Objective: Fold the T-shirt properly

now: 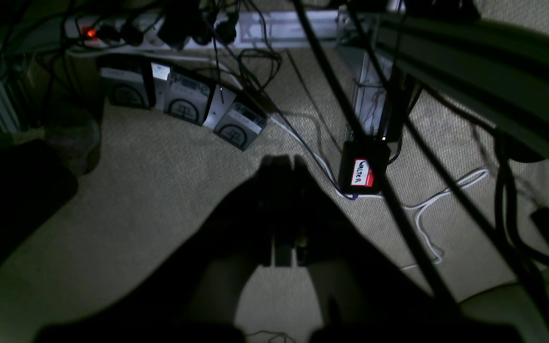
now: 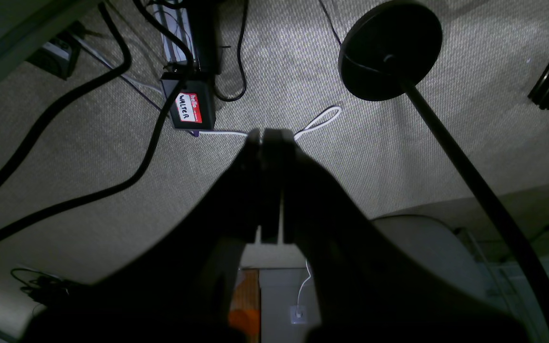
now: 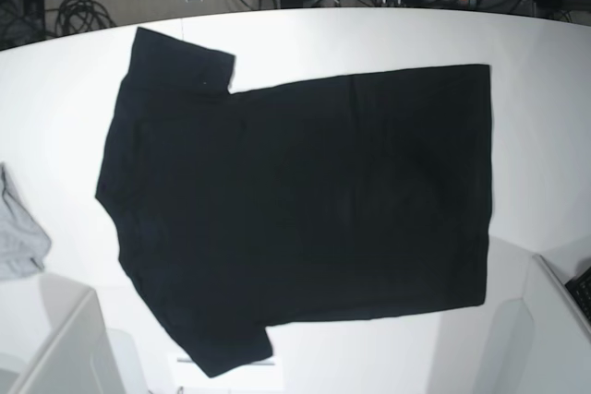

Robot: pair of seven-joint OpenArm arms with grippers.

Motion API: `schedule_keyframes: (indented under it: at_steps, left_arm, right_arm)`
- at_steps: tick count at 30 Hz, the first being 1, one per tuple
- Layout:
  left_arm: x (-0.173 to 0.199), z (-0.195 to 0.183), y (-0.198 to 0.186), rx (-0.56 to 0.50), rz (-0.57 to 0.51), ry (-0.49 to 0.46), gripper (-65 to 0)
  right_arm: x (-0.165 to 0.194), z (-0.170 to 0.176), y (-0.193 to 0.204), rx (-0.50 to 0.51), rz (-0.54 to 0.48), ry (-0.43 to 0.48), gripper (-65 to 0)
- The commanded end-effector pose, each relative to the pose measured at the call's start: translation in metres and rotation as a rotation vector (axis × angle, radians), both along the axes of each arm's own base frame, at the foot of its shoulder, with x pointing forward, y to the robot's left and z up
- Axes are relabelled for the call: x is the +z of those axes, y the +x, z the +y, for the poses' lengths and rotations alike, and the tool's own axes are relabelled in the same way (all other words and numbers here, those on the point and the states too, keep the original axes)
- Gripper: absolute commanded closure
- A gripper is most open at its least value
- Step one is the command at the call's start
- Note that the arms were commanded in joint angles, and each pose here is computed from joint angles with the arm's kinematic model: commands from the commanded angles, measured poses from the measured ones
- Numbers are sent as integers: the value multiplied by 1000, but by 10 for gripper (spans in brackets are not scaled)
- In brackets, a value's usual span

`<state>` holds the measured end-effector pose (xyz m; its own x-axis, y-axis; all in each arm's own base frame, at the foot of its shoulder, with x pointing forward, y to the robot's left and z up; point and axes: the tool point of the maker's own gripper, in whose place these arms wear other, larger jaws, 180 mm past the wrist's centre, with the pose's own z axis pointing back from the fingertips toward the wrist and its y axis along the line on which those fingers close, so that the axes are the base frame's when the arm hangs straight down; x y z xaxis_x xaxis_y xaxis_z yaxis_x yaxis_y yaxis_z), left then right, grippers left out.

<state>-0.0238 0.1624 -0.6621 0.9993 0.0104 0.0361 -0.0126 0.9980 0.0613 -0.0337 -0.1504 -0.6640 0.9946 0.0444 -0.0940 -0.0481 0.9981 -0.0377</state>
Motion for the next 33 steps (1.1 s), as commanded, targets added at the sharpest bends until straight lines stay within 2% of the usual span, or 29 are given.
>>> schedule_keyframes:
  at_steps: [1,6,9,11,13,17,24,29,33]
  left_arm:
    - [1,3,-5,-5,2,7,0]
    - [2,14,-20,-8,22,24,0]
    - [6,16,-23,-16,-6,24,0]
    - [12,24,-16,-30,-60,35,0]
    - [21,32,-19,-46,-98,45,0]
    - [38,46,-28,-78,-140,63,0]
    - [63,71,-46,-112,-168,93,0]
    - [91,72,-36,-153,-251,88,0]
    - [120,67,-27,-194,-317,72,0]
  right_arm:
    - [0,-3,-2,0,1,-7,0]
    - [2,-3,-3,-8,-36,-7,0]
    - [5,-5,-14,-7,-51,-10,0]
    - [8,-5,-18,-5,-68,-10,0]
    - [11,-10,-22,-39,-85,-21,0]
    - [19,-31,-37,-150,-101,-73,0]
    - [45,-69,-56,-233,-151,-164,0]
    - [79,-102,-41,-306,-197,-244,0]
    - [115,-126,-20,-349,-283,-312,0]
